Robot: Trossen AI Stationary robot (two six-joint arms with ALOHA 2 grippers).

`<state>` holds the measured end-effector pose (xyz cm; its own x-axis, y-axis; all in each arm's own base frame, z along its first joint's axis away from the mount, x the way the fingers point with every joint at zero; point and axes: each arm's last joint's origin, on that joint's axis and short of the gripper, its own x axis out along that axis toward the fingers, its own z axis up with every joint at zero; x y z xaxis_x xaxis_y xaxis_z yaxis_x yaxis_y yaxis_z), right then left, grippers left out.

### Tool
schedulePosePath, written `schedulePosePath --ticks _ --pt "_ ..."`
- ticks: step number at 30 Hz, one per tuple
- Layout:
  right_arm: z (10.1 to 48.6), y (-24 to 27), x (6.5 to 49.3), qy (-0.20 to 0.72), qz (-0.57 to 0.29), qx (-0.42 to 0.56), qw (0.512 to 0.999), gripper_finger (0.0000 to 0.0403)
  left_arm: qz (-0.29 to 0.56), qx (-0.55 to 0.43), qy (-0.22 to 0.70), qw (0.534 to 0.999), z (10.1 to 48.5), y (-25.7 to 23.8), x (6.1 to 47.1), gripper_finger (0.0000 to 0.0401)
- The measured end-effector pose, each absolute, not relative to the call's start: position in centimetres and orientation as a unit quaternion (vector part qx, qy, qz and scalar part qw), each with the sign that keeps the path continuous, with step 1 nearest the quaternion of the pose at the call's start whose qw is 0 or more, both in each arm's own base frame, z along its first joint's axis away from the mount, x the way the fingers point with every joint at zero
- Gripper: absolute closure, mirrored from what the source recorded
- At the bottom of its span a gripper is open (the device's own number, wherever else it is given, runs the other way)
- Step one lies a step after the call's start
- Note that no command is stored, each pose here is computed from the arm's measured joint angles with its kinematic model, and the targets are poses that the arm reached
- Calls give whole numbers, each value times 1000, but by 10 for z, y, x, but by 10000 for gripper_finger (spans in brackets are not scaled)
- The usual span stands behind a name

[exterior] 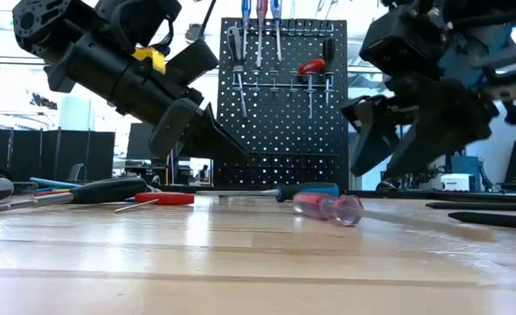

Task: Hang tools onto peg board
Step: Hang the red transparent screwdriver on the black peg board

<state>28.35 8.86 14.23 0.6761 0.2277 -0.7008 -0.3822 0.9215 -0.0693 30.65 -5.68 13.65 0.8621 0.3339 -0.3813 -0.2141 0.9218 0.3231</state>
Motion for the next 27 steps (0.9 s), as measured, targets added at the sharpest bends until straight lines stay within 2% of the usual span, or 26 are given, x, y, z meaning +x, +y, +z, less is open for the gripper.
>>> schedulePosePath --ticks 3,6,12,17,22,27 --pt "135 86 291 355 166 -98 915 161 146 127 218 957 137 -57 307 228" --pt "132 86 295 382 154 -52 910 151 147 117 218 958 136 -57 306 228" --pt "147 105 297 445 104 53 888 148 124 155 227 953 135 -63 305 228" --pt "151 125 293 440 60 105 890 148 104 173 228 953 135 -72 303 228" --pt "148 132 292 425 0 144 894 148 103 139 228 958 134 -78 301 228" --pt "122 143 300 418 -22 132 899 148 116 81 232 962 132 -83 298 228"
